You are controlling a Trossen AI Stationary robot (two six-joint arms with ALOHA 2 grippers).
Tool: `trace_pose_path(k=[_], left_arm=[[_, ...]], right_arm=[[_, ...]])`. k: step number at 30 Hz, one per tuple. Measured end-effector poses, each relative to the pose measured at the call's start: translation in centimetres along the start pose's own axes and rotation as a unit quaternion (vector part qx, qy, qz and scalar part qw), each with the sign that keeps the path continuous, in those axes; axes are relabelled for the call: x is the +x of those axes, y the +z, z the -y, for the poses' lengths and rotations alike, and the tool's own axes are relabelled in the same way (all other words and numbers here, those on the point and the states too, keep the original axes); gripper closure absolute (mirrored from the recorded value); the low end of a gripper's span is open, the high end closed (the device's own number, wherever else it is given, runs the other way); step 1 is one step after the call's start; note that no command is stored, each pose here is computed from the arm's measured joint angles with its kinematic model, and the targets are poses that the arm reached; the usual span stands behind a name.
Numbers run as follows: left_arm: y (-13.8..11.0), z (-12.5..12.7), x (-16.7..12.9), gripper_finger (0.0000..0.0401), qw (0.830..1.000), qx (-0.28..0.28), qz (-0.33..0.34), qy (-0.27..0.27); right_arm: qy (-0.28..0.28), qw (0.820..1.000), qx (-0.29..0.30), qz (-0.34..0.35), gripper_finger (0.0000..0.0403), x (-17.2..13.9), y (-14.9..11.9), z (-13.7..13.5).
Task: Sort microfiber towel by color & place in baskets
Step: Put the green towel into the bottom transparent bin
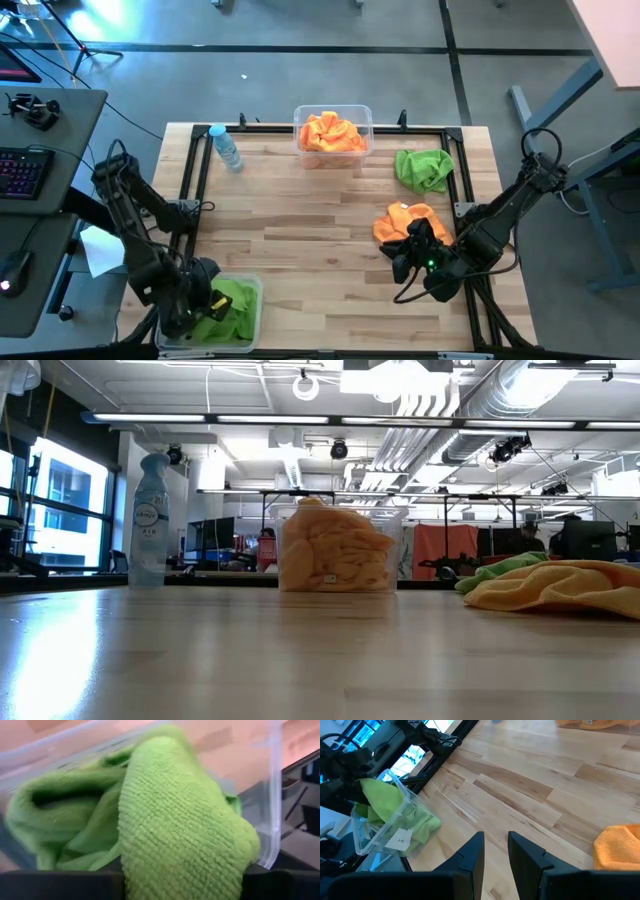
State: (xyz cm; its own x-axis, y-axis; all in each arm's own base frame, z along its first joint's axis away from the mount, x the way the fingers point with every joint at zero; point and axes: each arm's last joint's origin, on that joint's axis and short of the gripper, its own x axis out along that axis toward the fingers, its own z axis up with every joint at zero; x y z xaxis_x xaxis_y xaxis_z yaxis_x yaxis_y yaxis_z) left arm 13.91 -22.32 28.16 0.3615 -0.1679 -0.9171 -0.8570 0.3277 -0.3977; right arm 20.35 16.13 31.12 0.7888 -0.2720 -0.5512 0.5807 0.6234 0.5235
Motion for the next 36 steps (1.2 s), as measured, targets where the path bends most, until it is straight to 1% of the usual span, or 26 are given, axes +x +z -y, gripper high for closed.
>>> trace_pose_path(k=[1, 2, 4, 5, 7, 8, 10, 11, 12, 15, 16, 18, 19, 21, 22, 23, 25, 27, 28, 29, 31, 33, 34, 36], left_arm=[[-0.1, 0.2, 0.3, 0.0282, 1.000, 0.005, 0.008, -0.006], [-0.4, 0.4, 0.8, 0.0282, 0.999, 0.030, 0.014, -0.014], [-1.1, 1.1, 2.2, 0.0282, 0.994, 0.106, 0.025, -0.029], [-1.4, 1.3, 2.8, 0.0282, 0.991, 0.131, 0.027, -0.030], [-1.5, 1.4, 3.4, 0.0282, 0.986, 0.159, 0.039, -0.025], [-1.4, 1.4, 3.5, 0.0282, 0.983, 0.173, 0.054, -0.025], [-1.2, 1.3, 3.5, 0.0282, 0.971, 0.215, 0.097, -0.029], [-1.1, 1.2, 3.5, 0.0282, 0.969, 0.220, 0.111, -0.029], [-0.9, 1.1, 3.3, 0.0282, 0.970, 0.210, 0.117, -0.025], [-0.4, 0.9, 2.8, 0.0282, 0.983, 0.136, 0.122, -0.026], [-0.4, 0.9, 2.7, 0.0282, 0.984, 0.130, 0.119, -0.031], [-0.5, 0.9, 2.5, 0.0282, 0.981, 0.161, 0.100, -0.026], [-0.6, 0.9, 2.4, 0.0282, 0.983, 0.165, 0.080, -0.018], [-0.6, 0.6, 2.5, 0.0282, 0.988, 0.141, 0.060, 0.005], [-0.6, 0.4, 2.5, 0.0282, 0.989, 0.134, 0.067, 0.008], [-0.7, 0.4, 2.4, 0.0282, 0.987, 0.138, 0.079, 0.000], [-0.8, 0.6, 2.3, 0.0282, 0.980, 0.174, 0.093, -0.021], [-1.0, 0.7, 2.2, 0.0282, 0.972, 0.220, 0.073, -0.022], [-1.1, 0.7, 2.2, 0.0282, 0.972, 0.227, 0.062, -0.019], [-1.0, 0.7, 2.2, 0.0282, 0.973, 0.222, 0.063, -0.015], [-0.8, 0.3, 2.1, 0.0282, 0.978, 0.192, 0.085, -0.008], [-0.9, 0.4, 2.0, 0.0282, 0.982, 0.163, 0.094, -0.024], [-1.1, 0.6, 2.0, 0.0282, 0.980, 0.177, 0.084, -0.038], [-1.7, 1.2, 2.0, 0.0282, 0.970, 0.238, 0.031, -0.050]], right_arm=[[0.000, 1.000, 0.000, 0.000, 0.0323, 0.0, 0.0, 0.0], [0.000, 1.000, 0.000, 0.000, 0.0323, 0.0, 0.0, 0.0], [-0.003, 1.000, -0.003, 0.000, 0.0323, 0.0, 0.0, 0.1], [-0.004, 1.000, -0.004, 0.000, 0.0323, 0.0, 0.0, 0.1], [-0.005, 1.000, -0.005, 0.000, 0.0323, 0.0, 0.0, 0.1], [-0.006, 1.000, -0.006, 0.001, 0.0323, 0.0, 0.0, 0.1], [-0.007, 1.000, -0.005, 0.005, 0.0323, 0.0, 0.0, 0.2], [-0.007, 1.000, -0.005, 0.008, 0.0323, 0.0, 0.0, 0.2], [-0.007, 1.000, -0.005, 0.013, 0.0323, 0.0, 0.1, 0.2], [-0.007, 1.000, -0.004, 0.017, 0.0323, 0.0, 0.1, 0.2], [-0.008, 1.000, -0.002, 0.017, 0.0323, 0.0, 0.1, 0.2], [-0.008, 1.000, 0.005, 0.017, 0.0323, 0.0, 0.1, 0.2], [-0.008, 1.000, 0.008, 0.017, 0.0323, 0.0, 0.1, 0.2], [-0.005, 1.000, 0.014, 0.017, 0.0323, 0.0, 0.1, 0.1], [-0.002, 1.000, 0.018, 0.018, 0.0323, 0.1, 0.0, 0.0], [0.002, 1.000, 0.022, 0.019, 0.0323, 0.2, -0.1, -0.2], [0.003, 1.000, 0.023, 0.020, 0.0323, 0.7, -0.6, -0.5], [0.003, 1.000, 0.023, 0.020, 0.0323, 1.4, -1.3, -0.9], [0.001, 1.000, 0.021, 0.018, 0.0323, 1.8, -1.7, -1.1], [-0.001, 1.000, 0.018, 0.015, 0.0323, 2.3, -2.2, -1.3], [-0.002, 1.000, 0.017, 0.008, 0.0323, 3.1, -3.2, -1.6], [0.001, 1.000, 0.019, 0.001, 0.0323, 4.0, -4.1, -2.0], [0.004, 1.000, 0.022, -0.002, 0.0323, 4.4, -4.5, -2.2], [0.009, 1.000, 0.025, -0.004, 0.0323, 5.1, -5.3, -2.6]])
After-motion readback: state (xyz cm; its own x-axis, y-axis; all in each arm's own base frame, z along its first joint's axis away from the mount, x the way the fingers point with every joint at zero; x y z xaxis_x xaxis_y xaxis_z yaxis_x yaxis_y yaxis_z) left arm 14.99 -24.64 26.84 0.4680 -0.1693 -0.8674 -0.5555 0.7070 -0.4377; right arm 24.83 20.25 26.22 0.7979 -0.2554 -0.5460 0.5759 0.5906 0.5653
